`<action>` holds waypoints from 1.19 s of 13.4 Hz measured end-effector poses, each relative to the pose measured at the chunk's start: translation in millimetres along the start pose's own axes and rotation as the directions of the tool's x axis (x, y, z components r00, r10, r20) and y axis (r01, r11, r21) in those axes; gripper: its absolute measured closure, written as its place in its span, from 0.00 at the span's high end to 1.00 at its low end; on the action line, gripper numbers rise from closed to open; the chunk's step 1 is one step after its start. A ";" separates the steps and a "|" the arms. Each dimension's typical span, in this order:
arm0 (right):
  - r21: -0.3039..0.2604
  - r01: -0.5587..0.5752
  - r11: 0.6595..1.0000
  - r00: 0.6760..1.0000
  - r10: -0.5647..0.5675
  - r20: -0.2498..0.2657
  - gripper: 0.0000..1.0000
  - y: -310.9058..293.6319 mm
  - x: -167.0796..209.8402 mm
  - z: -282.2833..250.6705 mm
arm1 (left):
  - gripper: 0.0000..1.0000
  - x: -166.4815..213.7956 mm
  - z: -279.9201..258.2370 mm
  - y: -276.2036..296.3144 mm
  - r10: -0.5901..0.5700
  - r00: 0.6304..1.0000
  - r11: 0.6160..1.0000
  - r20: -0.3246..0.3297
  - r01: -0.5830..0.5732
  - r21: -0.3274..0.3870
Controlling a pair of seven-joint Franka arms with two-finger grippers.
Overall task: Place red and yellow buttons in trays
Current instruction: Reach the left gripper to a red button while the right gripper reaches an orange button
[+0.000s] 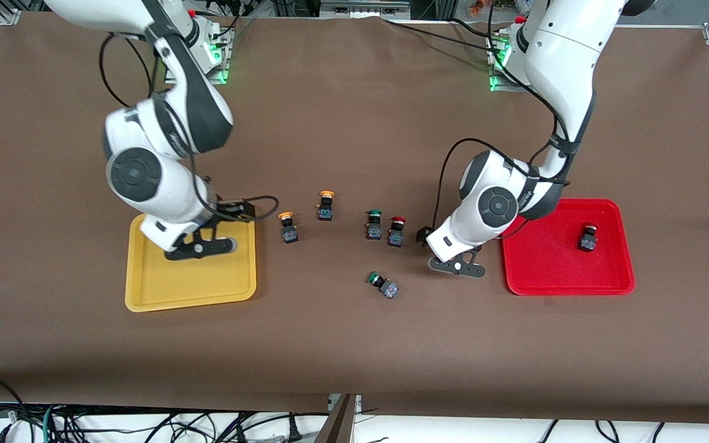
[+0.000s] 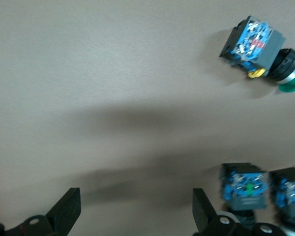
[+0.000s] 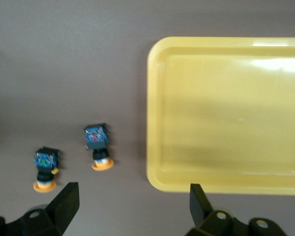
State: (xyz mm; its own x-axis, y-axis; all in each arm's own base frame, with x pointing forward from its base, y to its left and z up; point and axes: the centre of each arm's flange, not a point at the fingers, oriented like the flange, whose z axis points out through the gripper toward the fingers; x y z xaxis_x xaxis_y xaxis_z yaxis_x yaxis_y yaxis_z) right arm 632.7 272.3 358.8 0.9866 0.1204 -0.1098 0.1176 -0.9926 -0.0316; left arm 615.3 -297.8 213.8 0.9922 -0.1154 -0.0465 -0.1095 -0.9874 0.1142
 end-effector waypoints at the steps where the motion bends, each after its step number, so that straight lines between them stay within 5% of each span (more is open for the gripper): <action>1: 0.008 -0.014 1.000 1.000 0.014 -0.014 1.00 -13.7 4.7 20.5 | 1.00 -0.6 0.3 13.9 -0.020 1.000 1.000 -0.005 0.020 -0.002; 9: 0.017 -0.073 0.997 0.997 0.073 -0.015 1.00 -81.2 -0.3 102.9 | 1.00 -23.4 28.6 85.2 -0.045 0.999 0.999 0.014 0.045 0.009; 16: 0.010 -0.079 0.997 0.997 0.079 -0.006 0.99 -75.2 -8.5 147.5 | 1.00 -31.8 40.3 98.2 -0.058 0.998 0.997 0.004 0.058 0.060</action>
State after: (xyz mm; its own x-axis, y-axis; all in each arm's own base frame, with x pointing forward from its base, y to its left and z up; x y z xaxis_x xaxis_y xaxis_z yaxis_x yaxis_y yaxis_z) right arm 598.8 348.5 215.6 0.9935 0.0413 -0.1061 0.0380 -0.9987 -0.0330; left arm 570.6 -395.5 186.5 0.9966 -0.0585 -0.0574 -0.0556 -0.9971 0.0511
